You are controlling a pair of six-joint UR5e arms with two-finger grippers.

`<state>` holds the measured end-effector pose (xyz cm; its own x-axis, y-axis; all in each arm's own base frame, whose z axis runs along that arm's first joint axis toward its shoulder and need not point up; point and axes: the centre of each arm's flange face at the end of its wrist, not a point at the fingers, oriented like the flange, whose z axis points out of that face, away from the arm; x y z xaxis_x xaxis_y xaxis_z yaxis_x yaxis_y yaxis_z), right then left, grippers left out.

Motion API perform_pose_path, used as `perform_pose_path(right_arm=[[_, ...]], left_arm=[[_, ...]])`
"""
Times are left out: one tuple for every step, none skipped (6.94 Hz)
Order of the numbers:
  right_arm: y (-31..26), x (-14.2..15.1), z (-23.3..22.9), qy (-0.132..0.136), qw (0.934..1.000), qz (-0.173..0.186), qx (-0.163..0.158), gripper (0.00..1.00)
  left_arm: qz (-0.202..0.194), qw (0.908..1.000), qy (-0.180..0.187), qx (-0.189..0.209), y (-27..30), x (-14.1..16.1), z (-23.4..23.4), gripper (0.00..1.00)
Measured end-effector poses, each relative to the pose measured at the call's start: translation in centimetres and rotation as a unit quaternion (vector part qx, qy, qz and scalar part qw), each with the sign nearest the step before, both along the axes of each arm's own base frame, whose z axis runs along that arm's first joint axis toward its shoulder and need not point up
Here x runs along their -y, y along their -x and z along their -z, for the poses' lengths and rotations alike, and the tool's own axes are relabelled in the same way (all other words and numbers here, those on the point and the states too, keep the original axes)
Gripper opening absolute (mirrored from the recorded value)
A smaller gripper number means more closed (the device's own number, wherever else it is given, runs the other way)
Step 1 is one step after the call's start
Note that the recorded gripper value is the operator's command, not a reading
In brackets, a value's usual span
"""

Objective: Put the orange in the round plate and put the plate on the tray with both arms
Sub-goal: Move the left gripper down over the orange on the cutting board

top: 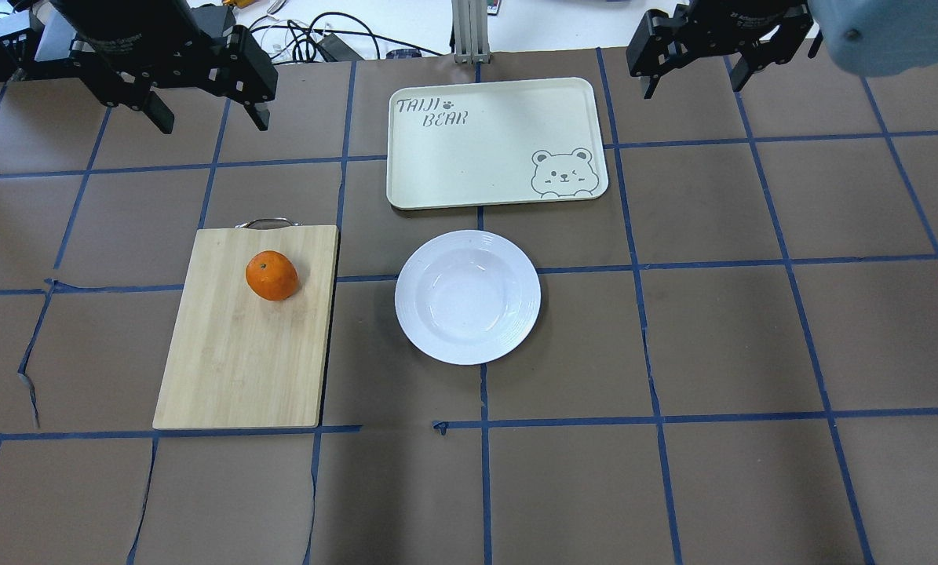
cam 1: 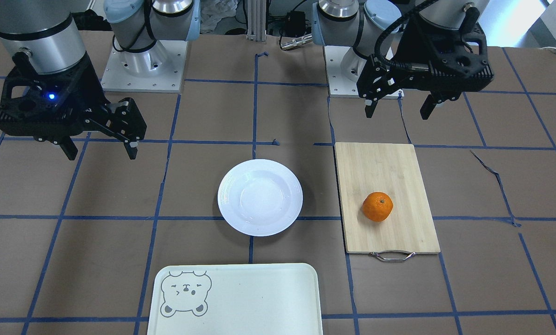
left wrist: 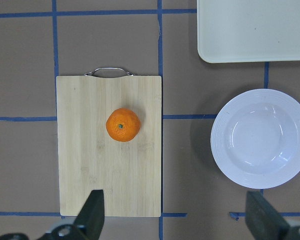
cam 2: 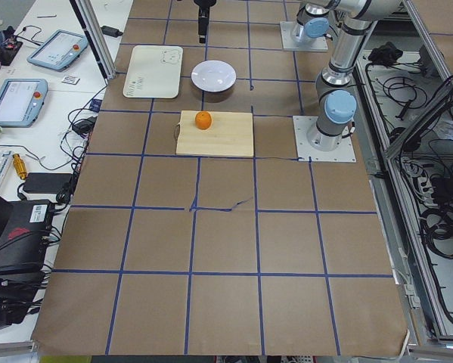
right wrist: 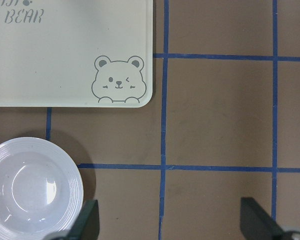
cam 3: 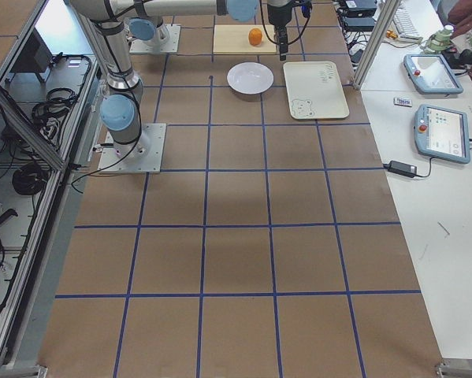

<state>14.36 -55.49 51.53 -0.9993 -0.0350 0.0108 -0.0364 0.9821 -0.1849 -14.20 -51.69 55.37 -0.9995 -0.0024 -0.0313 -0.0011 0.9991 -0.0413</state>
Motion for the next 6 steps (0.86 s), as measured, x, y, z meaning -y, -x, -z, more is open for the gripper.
perform_pose_path(right_arm=[[0.0, 0.0, 0.0, 0.000, 1.0000, 0.000, 0.000, 1.00], [0.0, 0.0, 0.0, 0.000, 1.0000, 0.000, 0.000, 1.00], [0.0, 0.0, 0.0, 0.000, 1.0000, 0.000, 0.000, 1.00], [-0.1, 0.0, -0.1, 0.001, 1.0000, 0.000, 0.000, 1.00], [-0.1, 0.0, -0.1, 0.001, 1.0000, -0.001, 0.000, 1.00], [0.0, 0.0, 0.0, 0.000, 1.0000, 0.000, 0.000, 1.00]], left_arm=[[-0.003, 0.9998, -0.021, 0.003, -0.2, 1.0, 2.3, 1.00], [-0.009, 0.9989, -0.045, 0.006, -0.5, 3.0, 7.1, 1.00], [-0.011, 0.9985, -0.053, 0.008, -0.9, 5.0, 12.3, 1.00], [-0.014, 0.9978, -0.065, 0.009, -1.8, 6.6, 17.1, 1.00], [-0.017, 0.9965, -0.081, 0.007, -3.3, 7.9, 20.8, 1.00], [-0.021, 0.9946, -0.101, 0.005, -5.1, 8.7, 23.6, 1.00]])
